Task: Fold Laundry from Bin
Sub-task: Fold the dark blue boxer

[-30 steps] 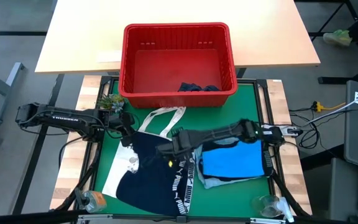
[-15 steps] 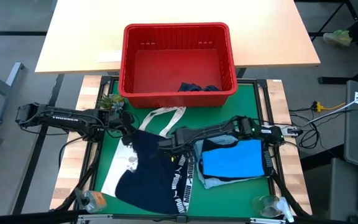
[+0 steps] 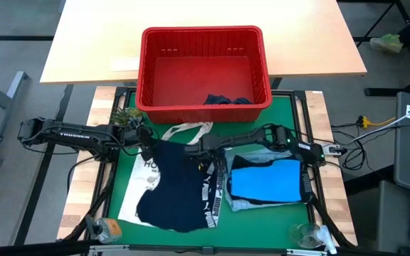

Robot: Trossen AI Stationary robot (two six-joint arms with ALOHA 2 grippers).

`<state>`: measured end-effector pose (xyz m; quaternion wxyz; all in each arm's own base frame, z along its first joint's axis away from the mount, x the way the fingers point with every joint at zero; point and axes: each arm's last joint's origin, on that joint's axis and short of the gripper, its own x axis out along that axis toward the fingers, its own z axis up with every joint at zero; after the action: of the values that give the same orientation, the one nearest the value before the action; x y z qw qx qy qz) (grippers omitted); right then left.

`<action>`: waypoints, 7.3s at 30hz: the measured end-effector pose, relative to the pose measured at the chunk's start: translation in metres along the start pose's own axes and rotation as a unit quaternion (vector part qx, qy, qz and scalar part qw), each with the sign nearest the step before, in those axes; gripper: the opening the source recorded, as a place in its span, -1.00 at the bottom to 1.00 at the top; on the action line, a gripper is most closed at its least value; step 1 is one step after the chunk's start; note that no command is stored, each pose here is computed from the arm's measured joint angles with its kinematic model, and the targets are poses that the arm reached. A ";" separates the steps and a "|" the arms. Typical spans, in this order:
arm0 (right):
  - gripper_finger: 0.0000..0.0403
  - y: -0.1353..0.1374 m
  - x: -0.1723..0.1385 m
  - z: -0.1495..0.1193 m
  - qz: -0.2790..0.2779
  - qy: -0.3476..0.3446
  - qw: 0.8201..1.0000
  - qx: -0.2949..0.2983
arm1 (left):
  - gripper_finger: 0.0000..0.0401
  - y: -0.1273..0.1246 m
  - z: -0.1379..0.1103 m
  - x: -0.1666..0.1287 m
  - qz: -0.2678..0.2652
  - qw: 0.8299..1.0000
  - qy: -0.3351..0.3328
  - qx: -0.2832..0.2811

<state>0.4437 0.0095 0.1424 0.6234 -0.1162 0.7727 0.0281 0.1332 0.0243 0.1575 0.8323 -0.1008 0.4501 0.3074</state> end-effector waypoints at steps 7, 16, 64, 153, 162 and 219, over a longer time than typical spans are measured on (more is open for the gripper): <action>-0.04 -0.013 -0.006 -0.001 -0.005 0.001 1.000 0.012 | -0.62 0.000 0.000 0.000 0.006 1.000 -0.003 -0.010; -0.04 0.000 -0.052 -0.001 -0.029 -0.028 0.999 -0.008 | -0.32 -0.003 -0.001 -0.001 -0.057 0.998 0.022 -0.016; -0.04 0.266 -0.072 0.019 0.019 -0.222 0.928 -0.297 | 0.03 -0.097 -0.012 -0.097 -0.498 0.855 -0.011 0.145; -0.97 0.221 -0.119 0.003 0.042 -0.242 0.949 -0.197 | -1.00 -0.157 -0.070 -0.105 -0.523 0.841 0.057 0.130; -0.92 0.173 -0.147 -0.008 0.026 -0.254 0.963 -0.090 | -1.00 -0.121 -0.041 -0.109 -0.499 0.861 0.039 0.084; -0.91 0.020 -0.093 -0.014 -0.059 -0.062 0.990 0.116 | -0.42 -0.011 0.032 -0.037 -0.068 0.994 -0.082 0.035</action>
<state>0.4438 0.0393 0.2336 0.6802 -0.0862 0.7223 -0.0911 0.1469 0.0144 0.2053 0.8883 -0.0765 0.3830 0.2415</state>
